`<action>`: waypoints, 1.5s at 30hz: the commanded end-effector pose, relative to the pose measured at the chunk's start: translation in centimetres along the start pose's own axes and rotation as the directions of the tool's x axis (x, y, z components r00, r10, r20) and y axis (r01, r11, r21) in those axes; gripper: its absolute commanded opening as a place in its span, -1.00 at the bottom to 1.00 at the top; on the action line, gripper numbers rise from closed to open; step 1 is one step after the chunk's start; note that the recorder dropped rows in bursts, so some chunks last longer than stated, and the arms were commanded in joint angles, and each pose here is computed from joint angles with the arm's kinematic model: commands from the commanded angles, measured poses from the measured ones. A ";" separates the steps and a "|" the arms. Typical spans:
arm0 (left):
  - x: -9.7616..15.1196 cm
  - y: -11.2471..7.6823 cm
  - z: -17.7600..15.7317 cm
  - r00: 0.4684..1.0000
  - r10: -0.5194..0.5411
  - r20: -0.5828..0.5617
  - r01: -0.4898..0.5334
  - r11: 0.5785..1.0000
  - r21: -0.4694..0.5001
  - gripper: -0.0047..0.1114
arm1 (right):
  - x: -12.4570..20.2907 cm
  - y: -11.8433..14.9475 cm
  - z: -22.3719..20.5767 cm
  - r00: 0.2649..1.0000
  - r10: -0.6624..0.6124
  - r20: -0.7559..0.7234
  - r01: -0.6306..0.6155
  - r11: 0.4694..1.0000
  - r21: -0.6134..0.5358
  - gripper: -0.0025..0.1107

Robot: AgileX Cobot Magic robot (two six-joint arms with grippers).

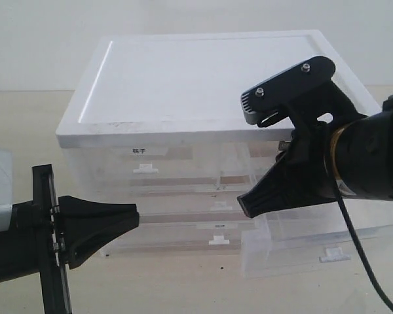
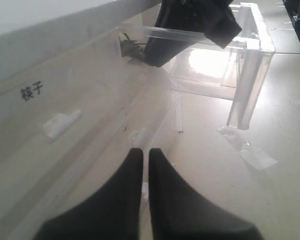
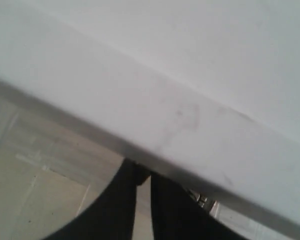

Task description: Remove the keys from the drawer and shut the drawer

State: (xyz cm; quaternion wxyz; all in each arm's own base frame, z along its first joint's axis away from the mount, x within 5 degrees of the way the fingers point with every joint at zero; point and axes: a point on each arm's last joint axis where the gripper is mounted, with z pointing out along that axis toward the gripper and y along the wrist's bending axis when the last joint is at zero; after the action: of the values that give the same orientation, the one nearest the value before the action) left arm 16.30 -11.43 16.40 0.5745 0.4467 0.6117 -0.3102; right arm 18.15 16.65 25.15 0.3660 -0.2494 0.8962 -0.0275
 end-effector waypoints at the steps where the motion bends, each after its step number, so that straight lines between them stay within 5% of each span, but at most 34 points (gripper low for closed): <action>1: -0.1 -0.1 0.1 1.000 -0.002 0.010 0.001 1.000 0.009 -0.84 | 0.7 -0.4 -0.4 0.996 -0.067 -0.064 0.068 0.998 0.009 -0.93; 8: -0.1 -0.1 0.1 1.000 -0.002 0.010 0.001 1.000 0.009 -0.84 | 1.0 -1.2 -4.0 1.000 -0.018 -0.017 0.016 0.994 -0.112 -0.94; 14: -0.1 -0.1 0.1 1.000 -0.002 0.010 0.001 1.000 0.009 -0.84 | 0.5 -2.1 -5.3 0.997 -0.015 0.075 0.022 0.996 -0.088 -0.95; 17: -0.1 -0.1 0.1 1.000 -0.002 0.010 0.001 1.000 0.009 -0.84 | 0.3 -2.0 -4.7 0.997 0.018 0.081 -0.012 0.998 -0.066 -0.66; 21: -0.1 -0.1 0.1 1.000 -0.002 0.010 0.001 1.000 0.009 -0.84 | 0.2 -1.9 -3.6 0.997 0.053 0.058 -0.052 0.998 -0.020 0.19; 23: -0.1 -0.1 0.1 1.000 -0.002 0.010 0.001 1.000 0.009 -0.84 | 0.0 -1.9 -3.0 0.994 0.091 0.060 -0.092 0.996 0.018 0.32; 35: -0.1 -0.1 0.1 1.000 -0.002 0.010 0.001 1.000 0.009 -0.84 | -1.1 -0.9 0.2 0.983 0.119 0.143 -0.134 0.987 0.094 0.12; 38: -0.1 -0.1 0.1 1.000 -0.002 0.010 0.001 1.000 0.009 -0.84 | -0.9 -0.8 0.3 0.986 0.119 0.117 -0.130 0.987 0.090 -0.19; 42: -0.1 -0.1 0.1 1.000 -0.002 0.010 0.001 1.000 0.009 -0.84 | -0.4 -0.6 0.5 0.998 0.038 0.058 -0.042 0.995 0.086 -0.96; 45: -0.1 -0.1 0.1 1.000 -0.002 0.010 0.001 1.000 0.009 -0.84 | -0.1 -0.5 0.5 1.000 0.012 0.025 -0.014 0.997 0.073 -0.91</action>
State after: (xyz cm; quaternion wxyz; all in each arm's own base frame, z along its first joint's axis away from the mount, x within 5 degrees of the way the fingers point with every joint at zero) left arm 16.30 -11.43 16.40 0.5745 0.4467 0.6117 -0.3102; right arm 18.89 16.50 25.25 0.4051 -0.2121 0.8884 -0.0413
